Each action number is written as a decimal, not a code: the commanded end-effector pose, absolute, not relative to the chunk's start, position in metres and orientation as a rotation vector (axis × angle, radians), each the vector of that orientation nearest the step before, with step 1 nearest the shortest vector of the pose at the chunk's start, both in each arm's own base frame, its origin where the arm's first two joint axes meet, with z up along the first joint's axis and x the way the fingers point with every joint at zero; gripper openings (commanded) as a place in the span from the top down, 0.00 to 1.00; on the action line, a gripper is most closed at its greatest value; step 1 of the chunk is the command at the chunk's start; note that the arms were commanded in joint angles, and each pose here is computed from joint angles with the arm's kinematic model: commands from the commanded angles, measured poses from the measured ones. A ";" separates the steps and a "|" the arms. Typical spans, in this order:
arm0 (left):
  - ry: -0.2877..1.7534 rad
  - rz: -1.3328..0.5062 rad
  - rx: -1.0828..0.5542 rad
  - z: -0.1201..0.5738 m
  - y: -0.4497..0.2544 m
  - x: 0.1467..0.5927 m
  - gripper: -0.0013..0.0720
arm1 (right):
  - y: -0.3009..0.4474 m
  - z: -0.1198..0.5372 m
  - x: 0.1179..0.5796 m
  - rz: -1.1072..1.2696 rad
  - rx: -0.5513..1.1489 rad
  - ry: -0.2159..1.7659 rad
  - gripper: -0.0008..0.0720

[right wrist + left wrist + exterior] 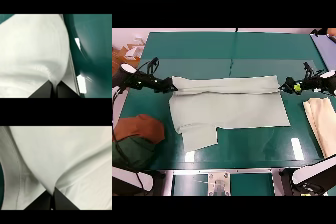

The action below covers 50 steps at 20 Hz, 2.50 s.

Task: Fold the shirts.

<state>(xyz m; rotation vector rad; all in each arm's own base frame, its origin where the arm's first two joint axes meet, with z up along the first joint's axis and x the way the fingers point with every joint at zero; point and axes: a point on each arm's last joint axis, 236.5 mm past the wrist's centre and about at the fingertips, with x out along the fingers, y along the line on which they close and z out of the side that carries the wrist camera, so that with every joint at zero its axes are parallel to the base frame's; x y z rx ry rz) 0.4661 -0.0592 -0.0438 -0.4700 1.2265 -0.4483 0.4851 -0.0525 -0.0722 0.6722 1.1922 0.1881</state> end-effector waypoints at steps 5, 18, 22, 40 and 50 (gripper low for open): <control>1.466 -0.465 -0.594 -0.043 -0.072 0.415 0.22 | -0.062 -0.068 0.440 0.150 0.679 1.406 0.67; 1.793 -0.237 -0.509 -0.042 -0.057 0.216 0.22 | -0.069 -0.049 0.258 -0.224 0.928 1.356 0.69; 1.529 -0.224 -0.739 -0.059 -0.095 0.223 0.22 | -0.049 -0.076 0.236 -0.293 1.023 1.238 0.52; 1.348 -0.340 -0.785 -0.084 -0.164 0.234 0.94 | -0.021 -0.134 0.271 -0.267 1.246 1.162 0.53; 1.263 -0.545 -0.684 -0.004 -0.182 0.261 0.95 | -0.025 -0.096 0.285 -0.146 1.085 1.142 0.96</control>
